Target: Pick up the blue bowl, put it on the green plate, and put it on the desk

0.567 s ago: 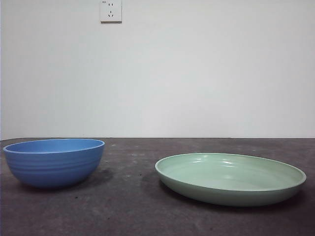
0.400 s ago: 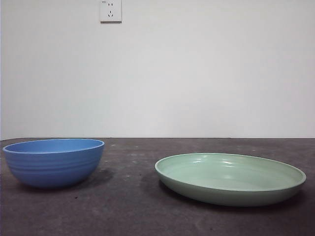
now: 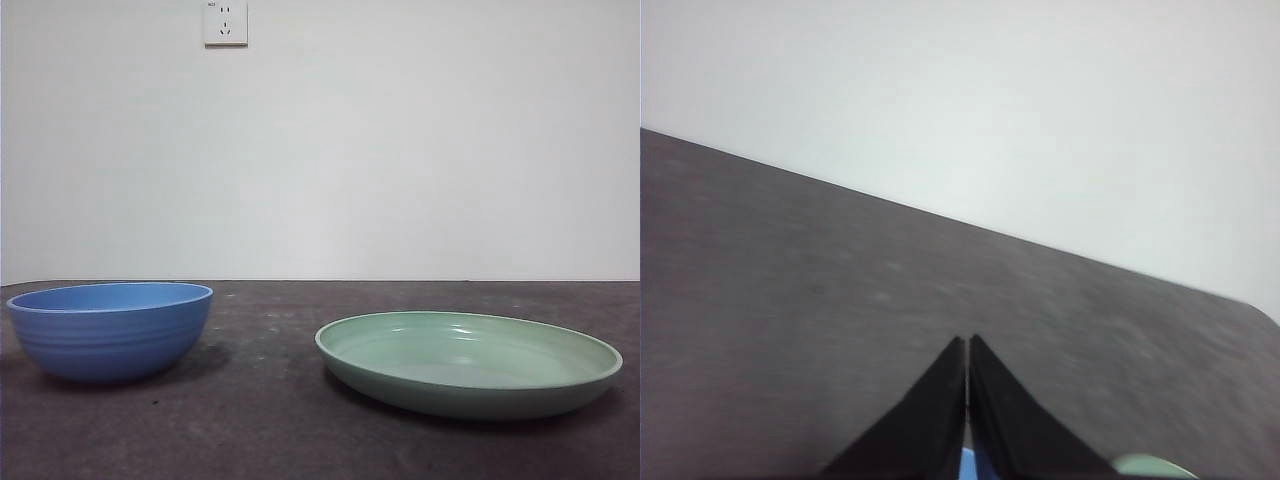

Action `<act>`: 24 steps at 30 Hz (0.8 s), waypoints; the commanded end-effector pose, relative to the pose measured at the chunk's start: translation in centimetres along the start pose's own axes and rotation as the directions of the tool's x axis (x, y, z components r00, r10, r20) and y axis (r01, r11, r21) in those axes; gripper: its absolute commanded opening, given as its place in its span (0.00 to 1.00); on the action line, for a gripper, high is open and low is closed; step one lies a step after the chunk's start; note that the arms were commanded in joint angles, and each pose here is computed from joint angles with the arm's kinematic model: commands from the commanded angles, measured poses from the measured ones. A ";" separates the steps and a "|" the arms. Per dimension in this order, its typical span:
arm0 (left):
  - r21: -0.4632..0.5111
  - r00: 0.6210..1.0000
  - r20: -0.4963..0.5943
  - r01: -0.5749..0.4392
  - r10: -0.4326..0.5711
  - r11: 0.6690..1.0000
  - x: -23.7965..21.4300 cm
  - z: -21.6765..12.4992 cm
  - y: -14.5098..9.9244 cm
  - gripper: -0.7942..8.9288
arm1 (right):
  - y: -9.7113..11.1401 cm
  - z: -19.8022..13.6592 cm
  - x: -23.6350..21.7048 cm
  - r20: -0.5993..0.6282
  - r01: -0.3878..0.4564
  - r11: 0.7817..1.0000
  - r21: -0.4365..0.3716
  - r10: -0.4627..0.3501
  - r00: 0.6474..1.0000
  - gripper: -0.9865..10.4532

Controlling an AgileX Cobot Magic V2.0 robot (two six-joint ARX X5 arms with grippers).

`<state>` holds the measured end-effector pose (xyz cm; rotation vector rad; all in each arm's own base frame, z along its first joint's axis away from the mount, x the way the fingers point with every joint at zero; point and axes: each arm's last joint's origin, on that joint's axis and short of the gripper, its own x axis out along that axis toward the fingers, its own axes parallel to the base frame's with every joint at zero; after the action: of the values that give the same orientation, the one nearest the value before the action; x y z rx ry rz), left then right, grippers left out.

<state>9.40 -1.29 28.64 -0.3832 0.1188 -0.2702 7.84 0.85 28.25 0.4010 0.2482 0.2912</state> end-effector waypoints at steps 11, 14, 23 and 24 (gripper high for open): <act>-0.023 0.891 -0.341 0.312 -0.301 0.950 3.2 6.7 -3.2 0.09 | 3.0 5.8 0.3 -0.320 -0.210 0.976 -0.055 0.182 0.930 0.09; -0.034 0.847 -0.406 0.361 -0.342 0.932 4.1 7.2 -3.4 0.09 | 3.0 6.1 1.2 -0.378 -0.226 0.974 -0.028 0.199 0.904 0.09; 0.029 0.786 -0.518 0.410 -0.337 0.912 4.9 6.3 -3.3 0.15 | 2.1 5.1 3.8 -0.544 -0.202 0.979 0.031 0.186 0.818 0.10; 0.028 0.777 -0.533 0.413 -0.336 0.910 4.9 6.1 -3.3 0.18 | 2.0 5.1 4.0 -0.553 -0.196 0.980 0.038 0.184 0.813 0.10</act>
<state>14.20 -3.40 34.64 -0.2302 0.5893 -0.7527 12.39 2.14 32.51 0.3303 0.7941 0.5961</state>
